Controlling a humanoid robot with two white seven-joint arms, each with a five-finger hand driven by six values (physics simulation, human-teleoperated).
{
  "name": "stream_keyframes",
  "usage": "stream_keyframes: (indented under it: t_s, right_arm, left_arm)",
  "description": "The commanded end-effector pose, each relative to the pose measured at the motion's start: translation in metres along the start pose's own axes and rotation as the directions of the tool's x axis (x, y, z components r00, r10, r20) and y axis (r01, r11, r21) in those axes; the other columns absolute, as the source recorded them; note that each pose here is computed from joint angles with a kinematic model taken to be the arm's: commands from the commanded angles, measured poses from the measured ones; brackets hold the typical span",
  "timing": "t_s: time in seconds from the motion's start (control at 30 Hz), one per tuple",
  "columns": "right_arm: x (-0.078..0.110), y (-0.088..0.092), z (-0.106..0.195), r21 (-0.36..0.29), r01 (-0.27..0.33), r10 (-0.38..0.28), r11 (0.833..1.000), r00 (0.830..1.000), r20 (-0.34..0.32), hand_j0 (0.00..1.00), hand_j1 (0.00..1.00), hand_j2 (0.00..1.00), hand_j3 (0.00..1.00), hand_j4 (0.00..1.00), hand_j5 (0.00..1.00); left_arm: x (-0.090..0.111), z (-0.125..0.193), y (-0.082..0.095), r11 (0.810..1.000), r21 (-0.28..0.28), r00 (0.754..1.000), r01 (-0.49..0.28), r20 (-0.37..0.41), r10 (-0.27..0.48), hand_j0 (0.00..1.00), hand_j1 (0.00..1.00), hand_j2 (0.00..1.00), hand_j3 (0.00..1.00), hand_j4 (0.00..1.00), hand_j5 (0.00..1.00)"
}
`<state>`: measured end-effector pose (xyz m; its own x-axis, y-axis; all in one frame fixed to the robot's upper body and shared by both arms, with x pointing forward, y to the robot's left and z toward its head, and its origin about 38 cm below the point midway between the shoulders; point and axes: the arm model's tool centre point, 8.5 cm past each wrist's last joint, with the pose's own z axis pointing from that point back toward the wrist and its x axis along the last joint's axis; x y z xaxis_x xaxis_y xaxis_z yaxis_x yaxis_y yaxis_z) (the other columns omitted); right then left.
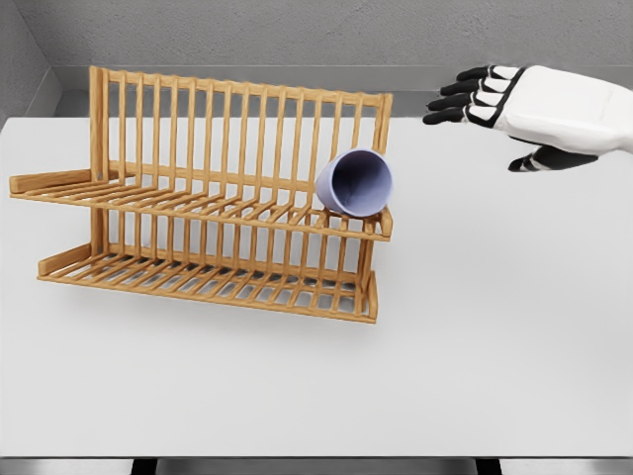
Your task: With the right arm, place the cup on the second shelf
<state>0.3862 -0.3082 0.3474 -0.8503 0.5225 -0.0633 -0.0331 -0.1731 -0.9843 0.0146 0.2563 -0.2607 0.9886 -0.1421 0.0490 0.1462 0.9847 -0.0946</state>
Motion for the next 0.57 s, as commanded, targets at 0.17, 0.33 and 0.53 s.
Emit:
stream_keyframes:
  t_s: [0.17,0.33,0.53]
  right_arm:
    - [-0.008,0.004,0.031,-0.185,0.056,-0.072,0.981,0.994,-0.084,1.00,1.00,1.00,1.00,1.00,1.00]
    - [-0.001,0.036,0.024,-0.209,0.143,-0.161,0.967,0.985,-0.069,1.00,1.00,1.00,1.00,1.00,1.00]
    - [-0.001,0.037,0.021,-0.221,0.151,-0.168,0.964,0.984,-0.064,1.00,1.00,1.00,1.00,1.00,1.00]
  left_arm:
    - [0.000,0.000,0.000,1.000,0.000,1.000,0.000,0.000,0.000,1.00,1.00,1.00,1.00,1.00,1.00]
    - [0.000,0.000,0.000,1.000,0.000,1.000,0.000,0.000,0.000,1.00,1.00,1.00,1.00,1.00,1.00]
    - [0.005,0.000,0.000,1.000,0.001,1.000,0.007,0.014,-0.007,1.00,1.00,1.00,1.00,1.00,1.00]
